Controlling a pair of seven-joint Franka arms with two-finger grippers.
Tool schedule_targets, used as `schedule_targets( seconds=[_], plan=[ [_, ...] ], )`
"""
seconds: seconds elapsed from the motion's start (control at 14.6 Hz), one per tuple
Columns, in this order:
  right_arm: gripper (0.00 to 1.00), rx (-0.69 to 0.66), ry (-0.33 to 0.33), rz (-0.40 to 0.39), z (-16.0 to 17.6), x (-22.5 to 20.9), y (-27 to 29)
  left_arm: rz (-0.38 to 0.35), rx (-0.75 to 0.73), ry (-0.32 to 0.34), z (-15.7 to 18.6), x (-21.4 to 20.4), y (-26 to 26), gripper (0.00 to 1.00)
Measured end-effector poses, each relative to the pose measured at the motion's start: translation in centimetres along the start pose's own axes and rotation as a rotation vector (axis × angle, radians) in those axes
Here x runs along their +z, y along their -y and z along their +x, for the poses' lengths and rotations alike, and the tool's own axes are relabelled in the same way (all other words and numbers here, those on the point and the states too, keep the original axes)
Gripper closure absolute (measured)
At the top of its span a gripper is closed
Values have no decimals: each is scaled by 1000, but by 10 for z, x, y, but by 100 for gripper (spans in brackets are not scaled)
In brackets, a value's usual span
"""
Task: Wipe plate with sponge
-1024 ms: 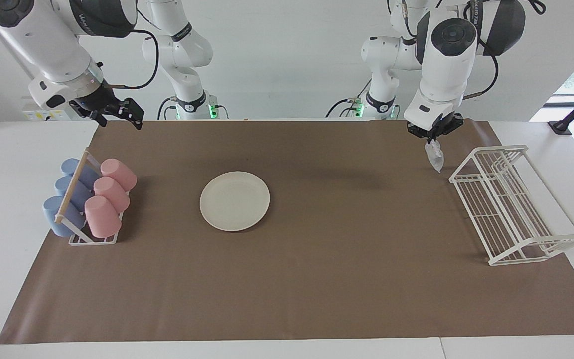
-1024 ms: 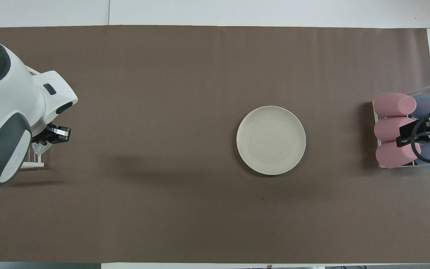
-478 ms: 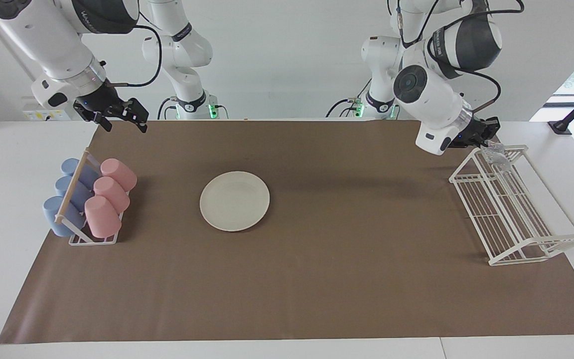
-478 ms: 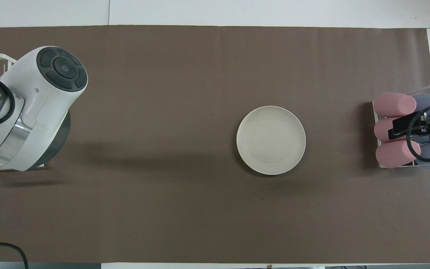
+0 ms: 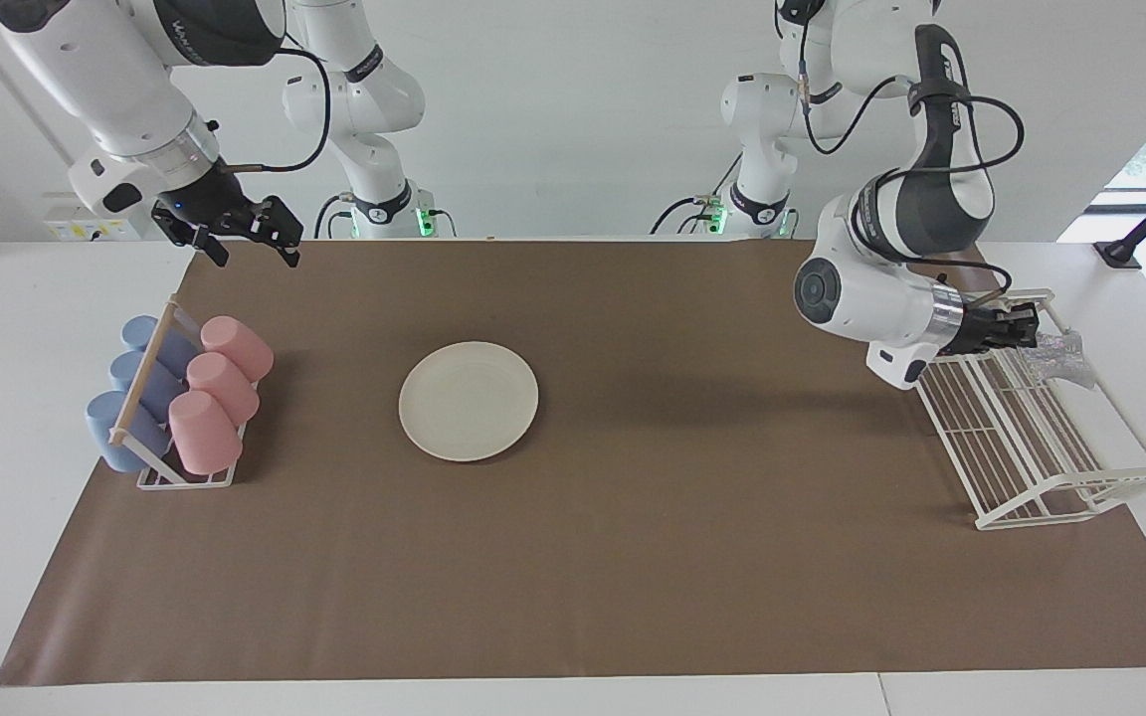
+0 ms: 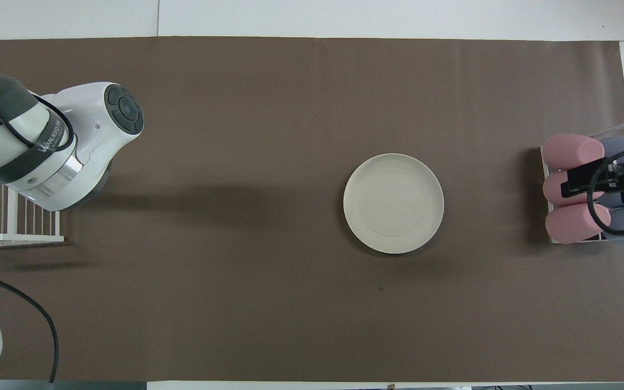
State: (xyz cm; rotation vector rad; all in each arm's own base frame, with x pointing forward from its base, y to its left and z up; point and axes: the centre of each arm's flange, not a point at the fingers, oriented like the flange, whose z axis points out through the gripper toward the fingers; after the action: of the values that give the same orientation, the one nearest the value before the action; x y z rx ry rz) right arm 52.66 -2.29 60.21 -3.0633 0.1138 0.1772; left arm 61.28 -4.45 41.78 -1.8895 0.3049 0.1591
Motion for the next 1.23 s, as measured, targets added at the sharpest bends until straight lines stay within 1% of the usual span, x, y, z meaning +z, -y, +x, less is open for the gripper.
schedule_targets(
  seconds=[0.07,0.2,0.48,0.82,0.96,1.02,1.09,1.16,1.23],
  plan=[
    [0,-39,-6,0,1,-1,0,10,1,2,9,9,-13,94],
    [0,-98,-41,-1,4,-4,-1,11,-3,0,17,18,-25,94],
    [0,-98,-49,-1,5,-5,-2,-15,-51,-28,21,16,-26,94],
    [0,-93,-49,0,5,-5,-5,-47,-57,-48,23,13,-32,94],
    [0,-61,-49,1,5,-5,-8,-60,-53,-55,23,12,-36,94],
    [0,-35,-49,2,5,-5,-10,-64,-52,-58,23,12,-37,90],
    [0,-24,-51,2,5,-5,-11,-67,-50,-62,24,12,-38,90],
    [0,-30,-56,-3,5,-6,-13,-68,-48,-65,24,12,-39,86],
    [0,-51,-63,-13,6,-8,-15,-69,-48,-66,24,12,-40,77]
  ],
)
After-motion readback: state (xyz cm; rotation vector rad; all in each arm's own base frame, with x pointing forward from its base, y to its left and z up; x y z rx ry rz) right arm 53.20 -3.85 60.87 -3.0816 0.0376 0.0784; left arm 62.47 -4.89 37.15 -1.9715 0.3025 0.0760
